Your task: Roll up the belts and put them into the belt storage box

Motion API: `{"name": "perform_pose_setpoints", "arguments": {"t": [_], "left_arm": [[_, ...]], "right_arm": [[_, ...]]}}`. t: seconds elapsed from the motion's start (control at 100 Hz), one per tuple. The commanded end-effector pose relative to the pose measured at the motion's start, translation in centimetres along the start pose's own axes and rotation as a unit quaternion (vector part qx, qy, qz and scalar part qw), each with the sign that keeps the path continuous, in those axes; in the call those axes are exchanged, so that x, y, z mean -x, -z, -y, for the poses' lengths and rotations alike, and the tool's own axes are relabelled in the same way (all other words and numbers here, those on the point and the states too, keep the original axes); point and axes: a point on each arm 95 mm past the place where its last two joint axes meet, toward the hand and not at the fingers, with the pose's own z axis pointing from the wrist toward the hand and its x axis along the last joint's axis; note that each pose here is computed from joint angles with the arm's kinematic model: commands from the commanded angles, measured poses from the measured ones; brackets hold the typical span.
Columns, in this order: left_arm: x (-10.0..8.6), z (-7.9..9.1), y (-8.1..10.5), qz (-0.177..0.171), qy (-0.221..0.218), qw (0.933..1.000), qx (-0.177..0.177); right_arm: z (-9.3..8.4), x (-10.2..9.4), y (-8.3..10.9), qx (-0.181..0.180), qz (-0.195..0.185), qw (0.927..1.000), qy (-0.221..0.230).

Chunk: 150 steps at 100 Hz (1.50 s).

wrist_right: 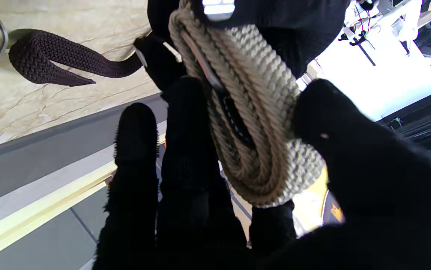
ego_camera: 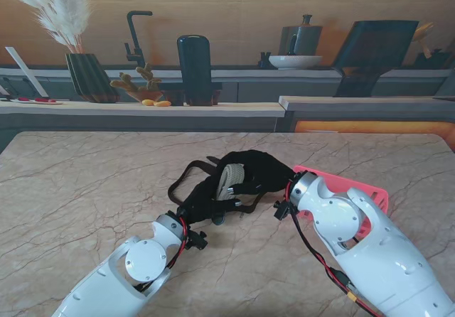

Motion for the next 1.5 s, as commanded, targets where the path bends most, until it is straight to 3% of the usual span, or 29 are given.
{"name": "perform_pose_setpoints", "arguments": {"t": [0.0, 0.18, 0.38, 0.64, 0.85, 1.13, 1.36, 1.49], "left_arm": [[-0.4, -0.1, -0.1, -0.005, 0.005, 1.0000, -0.003], [-0.6, -0.1, -0.1, -0.001, 0.019, 0.9997, -0.015], [-0.6, -0.1, -0.1, -0.003, 0.020, 0.9996, -0.021], [-0.8, -0.1, -0.1, -0.004, 0.033, 0.9987, -0.039], [-1.0, -0.1, 0.1, -0.001, 0.050, 0.9977, -0.045], [-1.3, -0.1, 0.4, 0.008, 0.105, 0.9931, -0.051], [-0.8, 0.0, 0.1, 0.006, 0.079, 0.9957, -0.049], [-0.6, 0.1, 0.0, 0.003, 0.063, 0.9969, -0.046]], "right_arm": [[0.7, 0.4, -0.2, -0.004, 0.006, 0.9999, -0.007], [1.8, 0.9, -0.4, 0.000, 0.030, 0.9978, -0.059], [3.2, 1.6, -0.3, 0.057, 0.056, 0.9964, -0.029], [5.2, 1.8, -1.1, 0.092, 0.069, 0.9885, -0.099], [6.6, 1.6, -1.7, 0.105, 0.075, 0.9769, -0.170], [7.0, 0.7, -2.0, 0.142, 0.076, 0.9619, -0.221], [5.7, -0.6, -1.2, 0.204, 0.073, 0.9372, -0.274], [4.3, -1.3, -0.3, 0.245, 0.070, 0.9265, -0.277]]}}
